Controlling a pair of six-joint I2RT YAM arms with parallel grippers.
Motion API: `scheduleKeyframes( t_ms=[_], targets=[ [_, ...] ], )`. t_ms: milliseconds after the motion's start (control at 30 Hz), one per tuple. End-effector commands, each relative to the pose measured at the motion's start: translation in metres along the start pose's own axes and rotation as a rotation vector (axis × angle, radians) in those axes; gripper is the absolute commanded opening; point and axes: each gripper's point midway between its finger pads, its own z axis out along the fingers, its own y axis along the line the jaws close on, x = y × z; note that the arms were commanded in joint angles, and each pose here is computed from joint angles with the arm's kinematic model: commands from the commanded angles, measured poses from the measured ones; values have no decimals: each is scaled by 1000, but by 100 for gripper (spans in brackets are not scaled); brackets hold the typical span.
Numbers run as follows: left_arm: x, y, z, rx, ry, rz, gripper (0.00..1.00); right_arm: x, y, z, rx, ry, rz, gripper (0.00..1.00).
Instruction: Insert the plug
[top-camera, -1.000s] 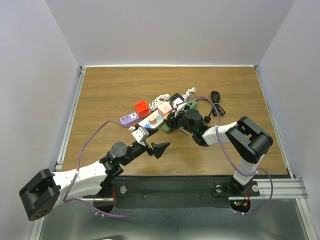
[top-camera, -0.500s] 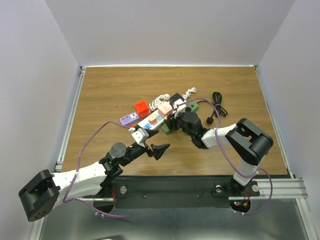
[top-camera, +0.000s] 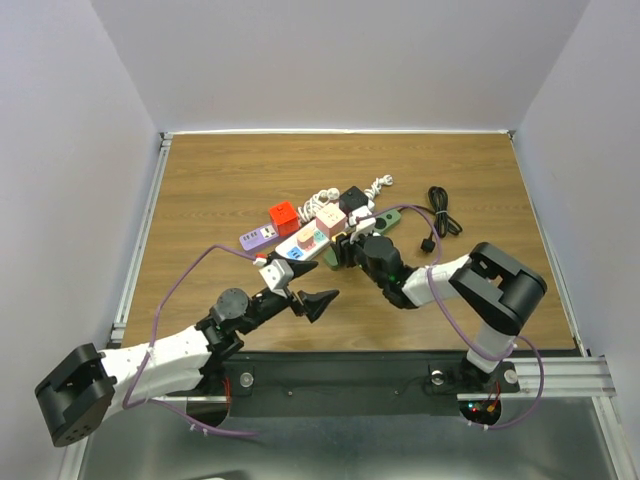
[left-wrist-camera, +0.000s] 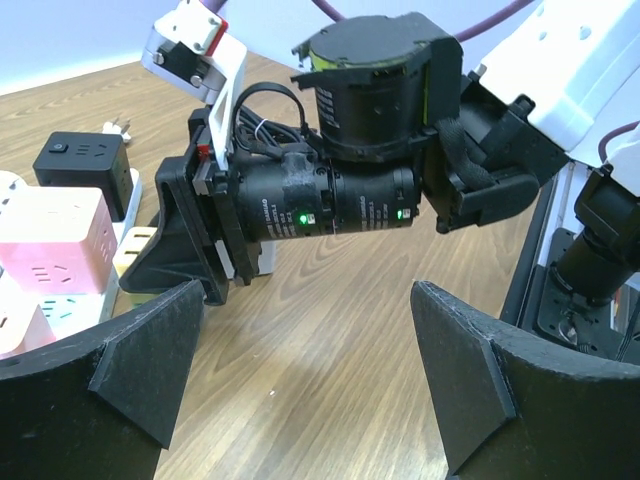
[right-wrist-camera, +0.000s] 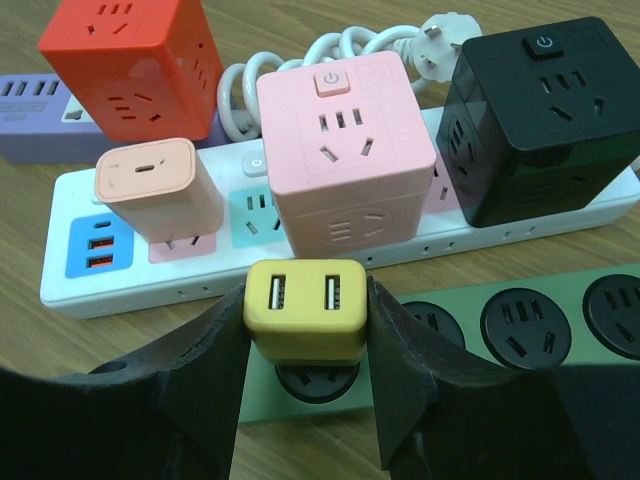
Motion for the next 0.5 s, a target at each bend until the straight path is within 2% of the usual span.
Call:
scheduleKeyframes(
  t_ms=[0,467],
  targets=[
    [-19,-7,-2,37,-77,1,95,161,-7,-68,28,539,-69,0],
    [-20,-6,-1,30,-80,4,95,192,-3,-78,43,595,-46,0]
  ],
)
